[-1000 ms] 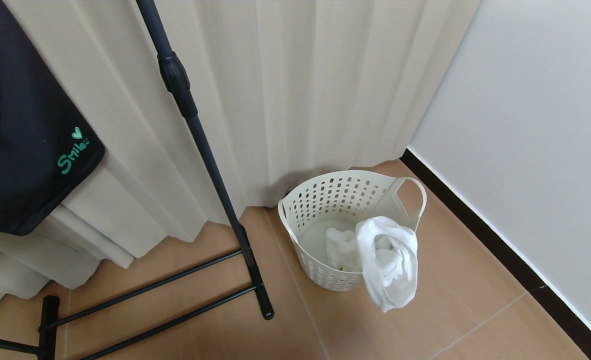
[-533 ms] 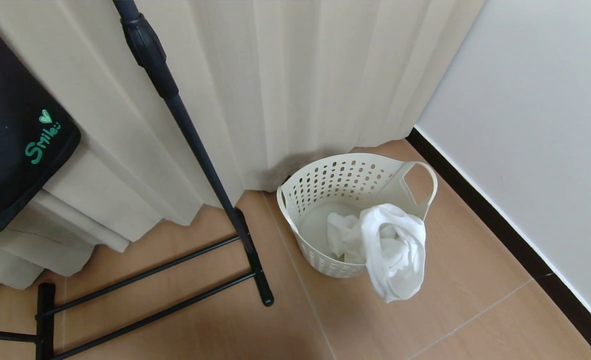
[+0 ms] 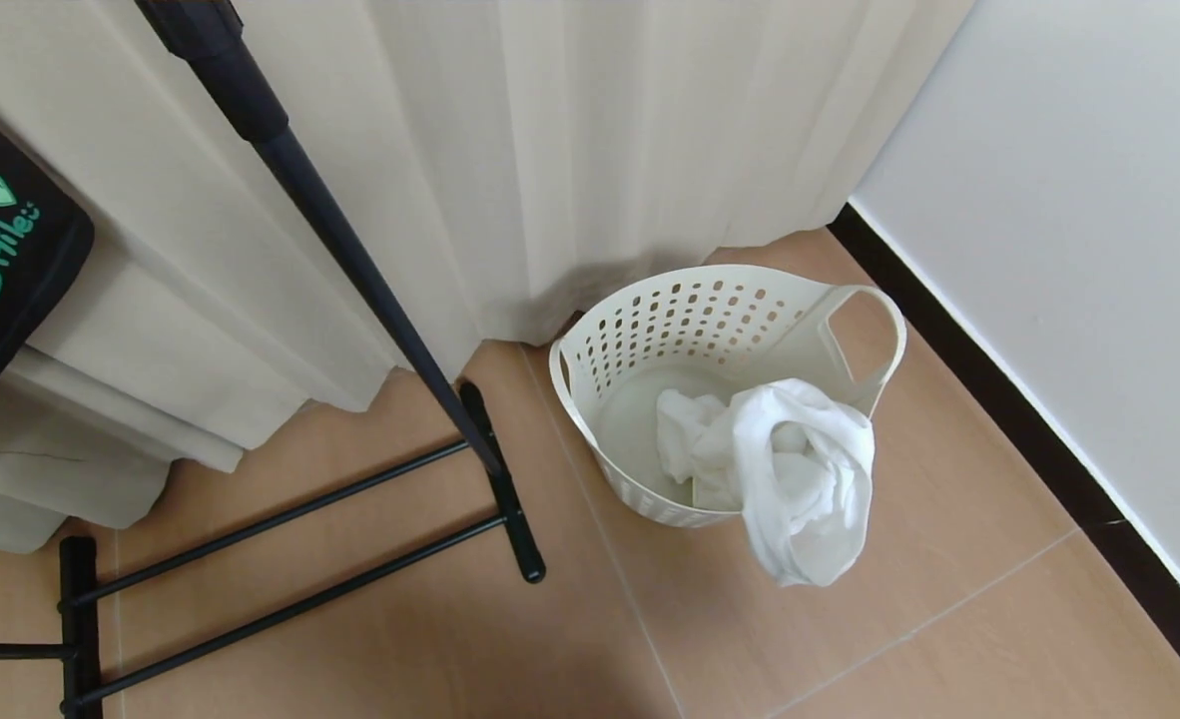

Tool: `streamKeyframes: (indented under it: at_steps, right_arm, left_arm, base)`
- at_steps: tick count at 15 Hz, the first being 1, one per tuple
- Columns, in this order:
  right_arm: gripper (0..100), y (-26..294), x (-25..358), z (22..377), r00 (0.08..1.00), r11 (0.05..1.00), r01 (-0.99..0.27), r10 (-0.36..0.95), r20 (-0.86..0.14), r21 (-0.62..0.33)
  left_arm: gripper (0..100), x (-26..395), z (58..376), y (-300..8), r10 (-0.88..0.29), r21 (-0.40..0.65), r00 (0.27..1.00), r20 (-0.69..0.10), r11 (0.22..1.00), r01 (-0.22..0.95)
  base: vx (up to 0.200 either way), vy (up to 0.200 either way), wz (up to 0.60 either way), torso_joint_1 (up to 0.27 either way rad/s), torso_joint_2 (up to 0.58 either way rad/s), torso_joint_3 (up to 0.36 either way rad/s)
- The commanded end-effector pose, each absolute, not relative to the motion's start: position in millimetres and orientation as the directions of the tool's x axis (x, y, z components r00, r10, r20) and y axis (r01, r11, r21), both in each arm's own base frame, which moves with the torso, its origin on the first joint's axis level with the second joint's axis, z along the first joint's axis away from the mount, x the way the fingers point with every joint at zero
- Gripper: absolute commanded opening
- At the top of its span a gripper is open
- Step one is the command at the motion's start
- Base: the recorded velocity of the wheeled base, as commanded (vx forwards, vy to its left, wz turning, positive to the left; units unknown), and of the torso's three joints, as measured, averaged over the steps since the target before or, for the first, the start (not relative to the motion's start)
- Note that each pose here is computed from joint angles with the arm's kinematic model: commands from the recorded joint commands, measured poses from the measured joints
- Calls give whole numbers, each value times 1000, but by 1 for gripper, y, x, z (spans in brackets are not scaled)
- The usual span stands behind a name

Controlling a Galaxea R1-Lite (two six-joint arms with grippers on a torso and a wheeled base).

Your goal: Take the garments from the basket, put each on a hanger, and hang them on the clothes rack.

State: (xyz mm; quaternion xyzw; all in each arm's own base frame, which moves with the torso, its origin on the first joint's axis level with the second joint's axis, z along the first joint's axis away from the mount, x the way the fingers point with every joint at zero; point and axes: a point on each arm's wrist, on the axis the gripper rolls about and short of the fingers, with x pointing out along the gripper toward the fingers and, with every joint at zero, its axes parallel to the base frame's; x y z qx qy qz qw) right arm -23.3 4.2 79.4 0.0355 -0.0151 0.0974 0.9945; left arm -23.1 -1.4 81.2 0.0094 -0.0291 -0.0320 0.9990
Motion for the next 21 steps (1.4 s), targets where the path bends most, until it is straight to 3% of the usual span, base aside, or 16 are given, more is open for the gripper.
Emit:
streamKeyframes:
  at_steps: [1,5,6,7,11,13,16,17,18,21]
  right_arm:
    - [100,4,-23,79,980,978,-196,194,38,68]
    - [100,4,-23,79,981,979,-192,191,32,61]
    - [100,4,-17,79,988,988,-144,147,-54,52]
    - [100,3,-6,83,976,990,-143,138,-168,-17]
    - [100,3,42,129,948,972,-193,149,-282,-136]
    - [100,4,98,161,922,932,-259,160,-353,-255]
    - [100,16,144,174,890,782,-396,199,-409,-482]
    - [100,23,163,169,870,644,-455,172,-463,-615]
    - [100,32,176,166,856,537,-493,158,-492,-685]
    - [100,67,203,160,841,386,-524,95,-532,-760]
  left_arm:
    - [100,-23,81,-1,-66,20,996,57,998,65]
    - [100,-23,81,-1,-64,20,996,57,998,63]
    - [100,-23,81,-1,-61,20,996,58,998,60]
    - [100,-23,81,-1,-63,23,996,58,998,62]
    - [100,-23,81,-1,-58,20,997,58,998,57]
    - [100,-23,81,-1,-61,22,996,58,998,60]
    - [100,-23,81,-1,-61,22,996,58,998,60]
    - [100,-23,81,-1,-61,22,996,58,998,60]
    - [100,-23,81,-1,-60,22,997,58,998,59]
    - [100,-23,81,-1,-61,22,996,58,998,60]
  base:
    - [0,0,0,12,7,-193]
    - [0,0,0,2,2,-179]
    - [0,0,0,2,-2,-66]
    - [0,0,0,0,0,0]
    - [0,0,0,0,0,0]
    - [0,0,0,0,0,0]
    - [0,0,0,0,0,0]
    - [0,0,0,0,0,0]
    - [0,0,0,0,0,0]
    - [0,0,0,0,0,0]
